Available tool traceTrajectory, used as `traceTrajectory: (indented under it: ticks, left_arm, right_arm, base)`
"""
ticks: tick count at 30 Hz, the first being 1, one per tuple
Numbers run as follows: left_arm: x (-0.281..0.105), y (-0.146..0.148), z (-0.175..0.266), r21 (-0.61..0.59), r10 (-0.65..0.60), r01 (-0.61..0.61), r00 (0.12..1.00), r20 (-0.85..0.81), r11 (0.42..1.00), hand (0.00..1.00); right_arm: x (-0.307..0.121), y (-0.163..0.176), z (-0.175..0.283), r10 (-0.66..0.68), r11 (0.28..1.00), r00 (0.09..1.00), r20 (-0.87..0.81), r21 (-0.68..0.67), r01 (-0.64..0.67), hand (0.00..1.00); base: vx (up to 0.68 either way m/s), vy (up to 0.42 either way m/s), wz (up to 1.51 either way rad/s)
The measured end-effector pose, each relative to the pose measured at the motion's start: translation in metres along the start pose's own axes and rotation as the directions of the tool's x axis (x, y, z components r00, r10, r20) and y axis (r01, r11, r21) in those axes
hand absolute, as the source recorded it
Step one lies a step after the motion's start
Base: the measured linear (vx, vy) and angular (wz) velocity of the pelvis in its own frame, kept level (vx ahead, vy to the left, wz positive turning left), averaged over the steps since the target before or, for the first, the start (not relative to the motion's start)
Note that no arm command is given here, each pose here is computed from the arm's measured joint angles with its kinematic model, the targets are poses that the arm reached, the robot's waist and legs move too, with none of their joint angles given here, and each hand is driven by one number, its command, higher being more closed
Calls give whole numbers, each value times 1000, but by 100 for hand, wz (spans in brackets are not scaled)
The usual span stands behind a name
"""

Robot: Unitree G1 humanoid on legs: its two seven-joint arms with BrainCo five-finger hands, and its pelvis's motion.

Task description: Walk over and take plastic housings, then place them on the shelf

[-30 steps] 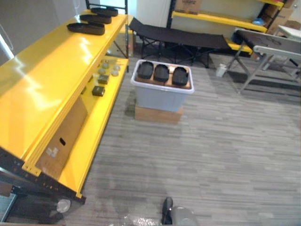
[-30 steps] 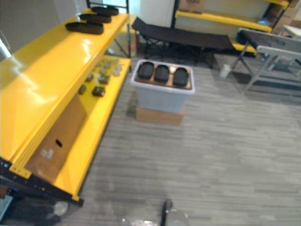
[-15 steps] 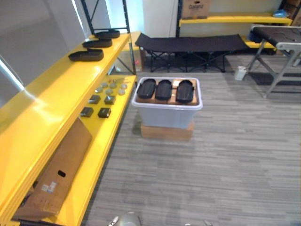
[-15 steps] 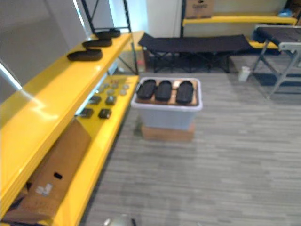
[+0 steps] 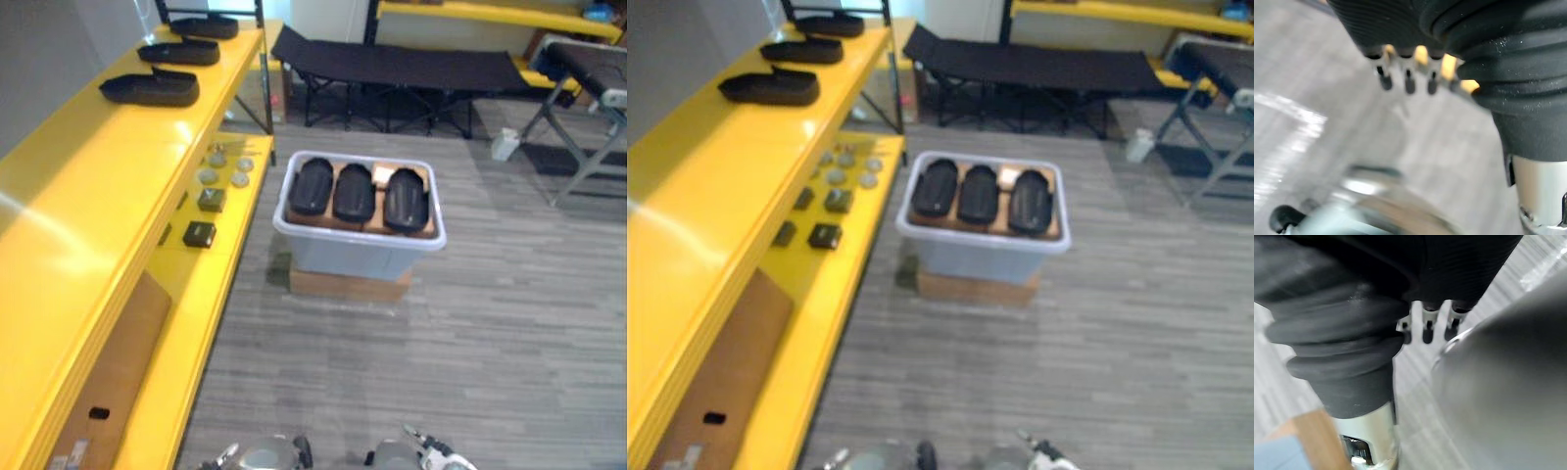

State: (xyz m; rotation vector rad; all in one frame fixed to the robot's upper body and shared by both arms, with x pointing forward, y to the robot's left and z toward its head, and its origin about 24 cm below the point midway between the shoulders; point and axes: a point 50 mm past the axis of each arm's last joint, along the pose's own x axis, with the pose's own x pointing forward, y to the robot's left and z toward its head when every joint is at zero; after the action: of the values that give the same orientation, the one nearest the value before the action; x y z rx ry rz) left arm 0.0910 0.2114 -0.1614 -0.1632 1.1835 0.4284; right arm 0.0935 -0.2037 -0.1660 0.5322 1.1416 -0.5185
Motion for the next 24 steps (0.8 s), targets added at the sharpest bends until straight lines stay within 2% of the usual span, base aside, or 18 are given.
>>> traceTrajectory:
  ticks: [3, 10, 14, 18, 22, 24]
  left_arm:
    - [2, -11, 23, 22, -37, 36, 997, 61, 999, 0]
    - [0, -12, 6, -40, -33, 33, 999, 5, 999, 0]
    - [-1, -23, -7, -159, -46, 39, 998, -41, 987, 0]
    - [-1, -23, -5, -148, -41, 35, 999, -35, 988, 0]
    - [-1, -26, -1, -132, -47, 45, 999, -7, 990, 0]
    - [0, -20, 4, -102, -32, 33, 999, 11, 994, 0]
  right_arm:
    - [1, 3, 6, -5, 1000, 1000, 17, -3, 5, 0]
    - [0, 1, 7, -10, 999, 1000, 18, -30, 10, 0]
    - [1, -4, 16, -27, 994, 999, 20, -102, 29, 0]
    - [-1, -19, 7, -71, 993, 997, -16, -97, 69, 0]
    - [-2, -20, 9, -78, 992, 997, 23, -97, 80, 0]
    - [-2, -11, 0, -39, 995, 999, 20, -94, 40, 0]
  base:
    - [310, -81, 27]
    - [400, -244, 21]
    - [425, -378, -3]
    - [340, -205, 2]
    - [223, 22, -11]
    - [207, 99, 8]
